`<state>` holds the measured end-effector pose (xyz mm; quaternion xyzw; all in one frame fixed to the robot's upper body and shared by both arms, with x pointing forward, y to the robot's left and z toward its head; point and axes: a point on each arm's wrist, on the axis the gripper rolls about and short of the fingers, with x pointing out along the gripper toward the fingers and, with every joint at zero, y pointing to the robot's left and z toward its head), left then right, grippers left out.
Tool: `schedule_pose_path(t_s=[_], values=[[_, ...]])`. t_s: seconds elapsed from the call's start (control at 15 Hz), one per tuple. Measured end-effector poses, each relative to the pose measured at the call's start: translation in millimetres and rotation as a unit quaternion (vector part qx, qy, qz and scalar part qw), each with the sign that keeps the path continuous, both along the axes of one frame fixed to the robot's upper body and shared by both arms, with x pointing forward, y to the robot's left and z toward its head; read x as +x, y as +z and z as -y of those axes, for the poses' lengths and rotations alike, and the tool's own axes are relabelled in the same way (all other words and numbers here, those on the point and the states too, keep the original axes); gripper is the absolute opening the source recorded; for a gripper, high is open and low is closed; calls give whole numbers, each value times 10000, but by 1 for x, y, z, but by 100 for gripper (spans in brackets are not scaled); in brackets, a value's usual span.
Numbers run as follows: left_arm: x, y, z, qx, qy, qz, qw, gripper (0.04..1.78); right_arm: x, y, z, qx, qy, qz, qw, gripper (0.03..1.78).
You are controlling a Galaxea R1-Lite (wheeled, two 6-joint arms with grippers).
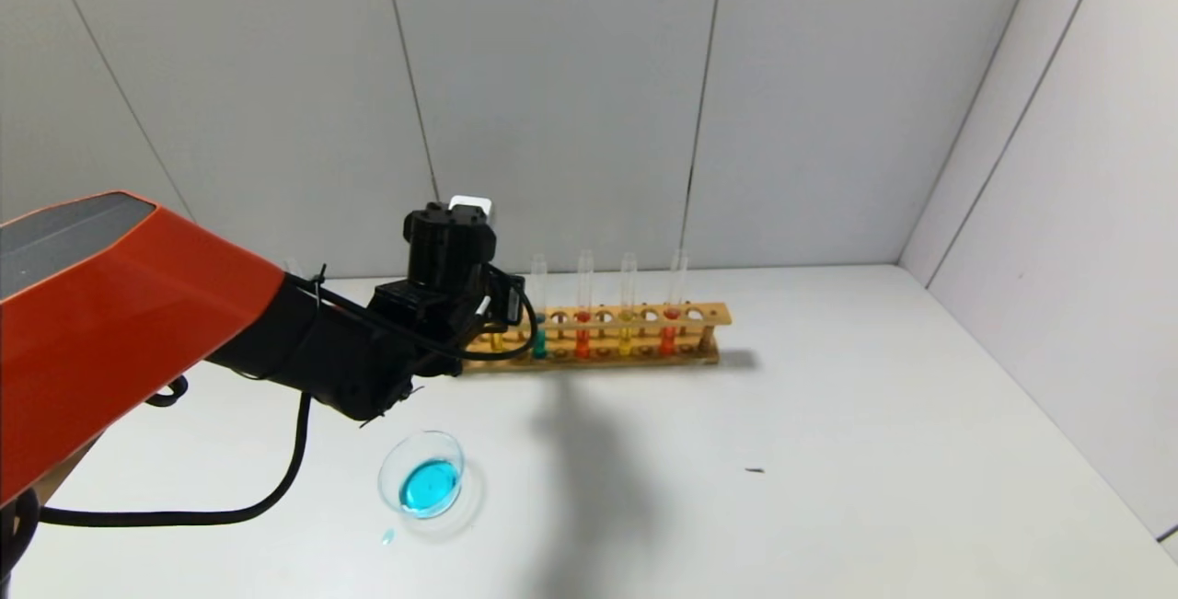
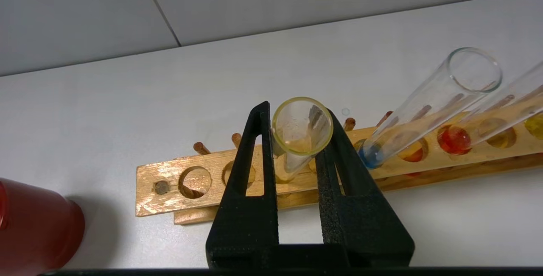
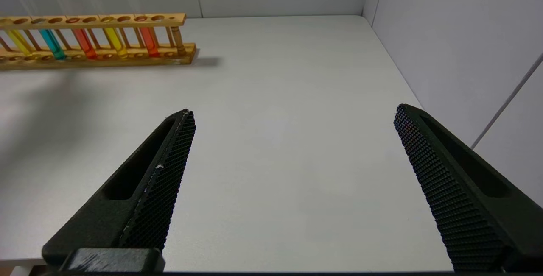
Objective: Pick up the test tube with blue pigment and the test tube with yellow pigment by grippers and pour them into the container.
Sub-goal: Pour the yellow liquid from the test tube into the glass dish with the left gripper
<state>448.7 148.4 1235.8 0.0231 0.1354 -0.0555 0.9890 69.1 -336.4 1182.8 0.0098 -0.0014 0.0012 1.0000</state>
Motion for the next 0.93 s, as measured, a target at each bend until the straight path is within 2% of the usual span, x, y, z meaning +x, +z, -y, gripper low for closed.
schedule_pose_path(t_s=[0.93], values=[[1,19,3,-271,103,275,9992,31,0,0,0,2,-2,-2,10000,171]])
